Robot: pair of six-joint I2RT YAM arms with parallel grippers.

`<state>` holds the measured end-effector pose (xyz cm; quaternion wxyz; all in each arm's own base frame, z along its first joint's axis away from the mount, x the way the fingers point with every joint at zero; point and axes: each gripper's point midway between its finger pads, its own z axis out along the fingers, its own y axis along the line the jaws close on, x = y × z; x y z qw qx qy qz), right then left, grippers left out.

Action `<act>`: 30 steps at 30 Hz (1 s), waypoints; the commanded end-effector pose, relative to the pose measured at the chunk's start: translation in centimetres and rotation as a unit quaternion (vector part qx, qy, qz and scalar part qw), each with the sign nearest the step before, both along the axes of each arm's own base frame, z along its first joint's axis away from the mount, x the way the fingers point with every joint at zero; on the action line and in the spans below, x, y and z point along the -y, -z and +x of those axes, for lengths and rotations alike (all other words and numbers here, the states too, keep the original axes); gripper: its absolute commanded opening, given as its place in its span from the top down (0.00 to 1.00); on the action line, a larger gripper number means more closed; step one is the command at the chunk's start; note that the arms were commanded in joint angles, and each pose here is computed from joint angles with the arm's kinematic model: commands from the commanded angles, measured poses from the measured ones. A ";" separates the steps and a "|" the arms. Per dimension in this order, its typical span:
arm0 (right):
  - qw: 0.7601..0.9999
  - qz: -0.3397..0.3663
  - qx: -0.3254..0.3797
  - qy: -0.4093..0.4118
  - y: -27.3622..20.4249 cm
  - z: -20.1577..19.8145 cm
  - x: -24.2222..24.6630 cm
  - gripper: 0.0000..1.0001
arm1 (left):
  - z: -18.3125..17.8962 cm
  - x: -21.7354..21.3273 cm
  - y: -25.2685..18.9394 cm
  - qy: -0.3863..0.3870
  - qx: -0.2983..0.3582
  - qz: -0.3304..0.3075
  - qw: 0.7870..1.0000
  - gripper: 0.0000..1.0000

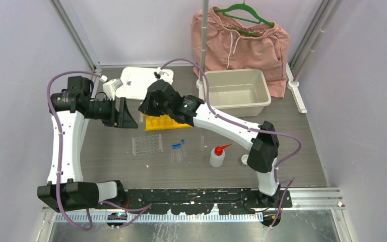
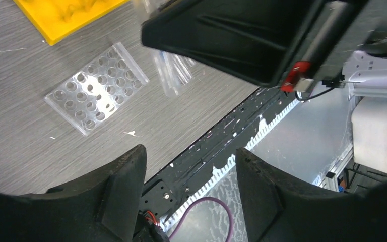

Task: Organize the chemistry lab equipment

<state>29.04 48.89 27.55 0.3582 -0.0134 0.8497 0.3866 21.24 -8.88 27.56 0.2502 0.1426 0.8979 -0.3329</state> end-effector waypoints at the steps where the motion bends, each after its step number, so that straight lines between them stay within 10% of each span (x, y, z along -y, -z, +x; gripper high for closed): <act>1: 0.996 0.083 0.018 -0.022 -4.8 -0.8 -2.1 0.94 | -0.3 0.6 -0.7 0.005 0.008 -0.025 1.000 0.37; 30: 0.988 0.139 -0.008 -0.068 -6.2 -3.7 -2.6 0.94 | 1.9 -1.7 1.6 -0.043 0.009 0.041 0.998 0.56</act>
